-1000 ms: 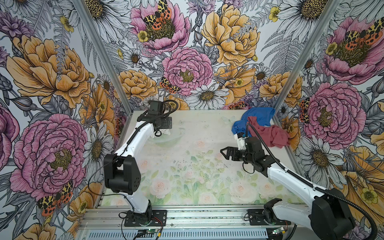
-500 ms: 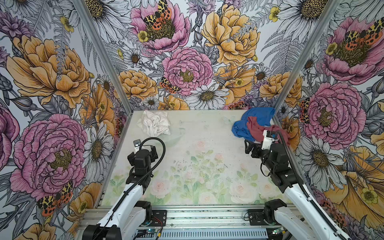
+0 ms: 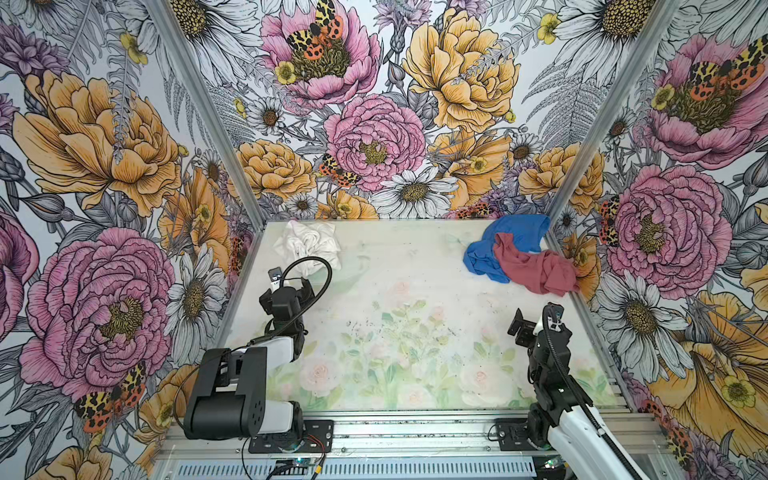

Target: Pick out a specific cloth from the pile

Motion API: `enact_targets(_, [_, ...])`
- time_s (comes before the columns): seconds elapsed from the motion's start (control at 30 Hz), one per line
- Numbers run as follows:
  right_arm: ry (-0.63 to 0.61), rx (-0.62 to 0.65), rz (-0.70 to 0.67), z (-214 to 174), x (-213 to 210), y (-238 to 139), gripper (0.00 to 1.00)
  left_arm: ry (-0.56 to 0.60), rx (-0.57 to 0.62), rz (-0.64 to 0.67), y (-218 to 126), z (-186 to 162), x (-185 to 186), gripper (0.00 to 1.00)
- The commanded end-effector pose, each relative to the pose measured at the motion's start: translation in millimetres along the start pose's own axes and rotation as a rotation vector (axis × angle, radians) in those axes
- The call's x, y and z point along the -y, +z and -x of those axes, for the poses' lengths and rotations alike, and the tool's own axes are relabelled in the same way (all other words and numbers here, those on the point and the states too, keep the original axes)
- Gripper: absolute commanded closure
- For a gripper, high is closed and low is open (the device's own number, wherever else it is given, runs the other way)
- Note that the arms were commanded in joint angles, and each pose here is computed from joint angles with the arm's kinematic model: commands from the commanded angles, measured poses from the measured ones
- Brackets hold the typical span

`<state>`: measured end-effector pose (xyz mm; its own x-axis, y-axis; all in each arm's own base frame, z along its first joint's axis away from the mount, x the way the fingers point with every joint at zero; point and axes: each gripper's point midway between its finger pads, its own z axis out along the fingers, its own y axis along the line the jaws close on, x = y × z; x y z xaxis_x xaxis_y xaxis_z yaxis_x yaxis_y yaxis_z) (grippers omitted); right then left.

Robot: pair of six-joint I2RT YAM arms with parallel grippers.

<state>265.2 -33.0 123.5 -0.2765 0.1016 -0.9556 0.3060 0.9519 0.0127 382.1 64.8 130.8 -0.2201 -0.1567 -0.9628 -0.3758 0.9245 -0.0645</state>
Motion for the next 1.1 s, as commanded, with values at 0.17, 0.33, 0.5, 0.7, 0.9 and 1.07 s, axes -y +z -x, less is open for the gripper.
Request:
enact_targets(0.17, [-0.005,0.109,0.072,35,-27,26,0.0,0.015,0.185,-0.143,-8,4,22,0.01])
enact_targets(0.33, [-0.001,0.135,0.085,40,-34,39,0.0,0.0,0.181,-0.109,-11,4,15,0.01])
enact_targets(0.5, [-0.02,0.168,0.091,46,-36,52,0.01,0.046,0.098,-0.148,3,0,30,0.01])
enact_targets(0.7, [-0.066,0.144,0.131,50,-46,73,0.0,0.103,0.088,-0.177,4,-2,44,0.01])
enact_targets(0.9, [-0.119,0.144,0.145,52,-53,81,0.0,0.102,0.086,-0.176,4,-2,44,0.01])
enact_targets(1.07, [-0.128,0.188,0.18,35,-56,91,0.0,0.103,0.086,-0.177,4,-3,44,0.01])
